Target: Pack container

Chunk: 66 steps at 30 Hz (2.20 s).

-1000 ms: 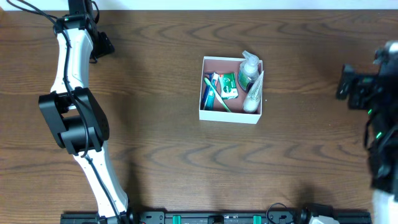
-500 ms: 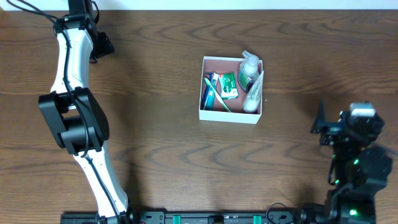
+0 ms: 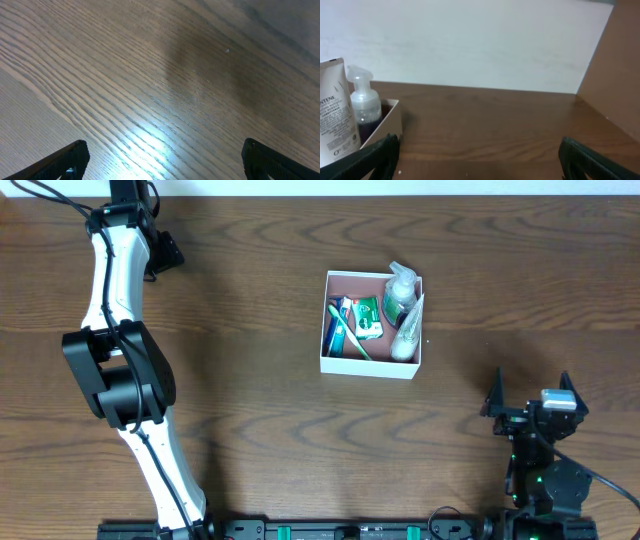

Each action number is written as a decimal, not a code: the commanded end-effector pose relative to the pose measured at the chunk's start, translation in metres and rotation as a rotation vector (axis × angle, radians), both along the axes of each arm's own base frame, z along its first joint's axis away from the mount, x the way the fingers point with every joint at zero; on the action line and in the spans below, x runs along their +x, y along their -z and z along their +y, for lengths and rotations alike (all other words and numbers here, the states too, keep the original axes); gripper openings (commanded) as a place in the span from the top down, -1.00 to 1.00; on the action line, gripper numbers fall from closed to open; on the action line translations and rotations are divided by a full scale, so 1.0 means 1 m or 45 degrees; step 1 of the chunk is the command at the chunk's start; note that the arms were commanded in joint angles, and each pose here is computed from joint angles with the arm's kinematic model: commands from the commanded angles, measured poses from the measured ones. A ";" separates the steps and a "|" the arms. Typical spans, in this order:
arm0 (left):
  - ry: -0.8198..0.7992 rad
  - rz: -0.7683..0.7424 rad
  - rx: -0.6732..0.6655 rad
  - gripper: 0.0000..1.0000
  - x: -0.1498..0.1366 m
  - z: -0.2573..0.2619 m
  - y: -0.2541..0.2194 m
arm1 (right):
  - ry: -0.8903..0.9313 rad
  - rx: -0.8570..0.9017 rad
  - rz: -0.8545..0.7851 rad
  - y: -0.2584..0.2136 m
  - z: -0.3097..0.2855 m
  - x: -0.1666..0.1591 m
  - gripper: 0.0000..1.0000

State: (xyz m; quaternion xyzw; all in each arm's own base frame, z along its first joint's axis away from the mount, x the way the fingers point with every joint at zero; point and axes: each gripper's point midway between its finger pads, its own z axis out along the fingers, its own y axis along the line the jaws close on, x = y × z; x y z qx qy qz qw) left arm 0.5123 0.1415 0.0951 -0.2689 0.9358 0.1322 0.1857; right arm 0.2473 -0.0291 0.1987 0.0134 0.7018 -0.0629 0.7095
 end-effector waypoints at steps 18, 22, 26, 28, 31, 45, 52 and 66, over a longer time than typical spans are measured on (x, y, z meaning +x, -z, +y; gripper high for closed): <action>-0.011 -0.069 0.026 -0.96 0.003 0.004 -0.027 | -0.116 0.036 0.064 0.033 0.022 -0.001 -0.98; -0.011 -0.069 0.026 -0.96 0.003 0.004 -0.027 | -0.136 0.038 0.109 0.041 0.027 -0.001 -0.98; -0.011 -0.069 0.026 -0.96 0.003 0.004 -0.027 | -0.137 0.038 0.109 0.041 0.027 -0.001 -0.98; -0.011 -0.069 0.026 -0.96 0.003 0.004 -0.027 | -0.142 0.039 0.109 0.041 0.028 -0.001 -0.98; -0.011 -0.069 0.026 -0.96 0.003 0.004 -0.027 | -0.147 0.039 0.107 0.041 0.029 -0.001 -0.98; -0.011 -0.069 0.026 -0.96 0.003 0.004 -0.027 | -0.146 0.038 0.107 0.041 0.029 -0.001 -0.99; -0.011 -0.069 0.026 -0.96 0.003 0.004 -0.027 | -0.146 0.038 0.107 0.041 0.029 -0.001 -0.99; -0.011 -0.069 0.026 -0.96 0.003 0.004 -0.027 | -0.146 0.038 0.107 0.041 0.029 -0.001 -0.98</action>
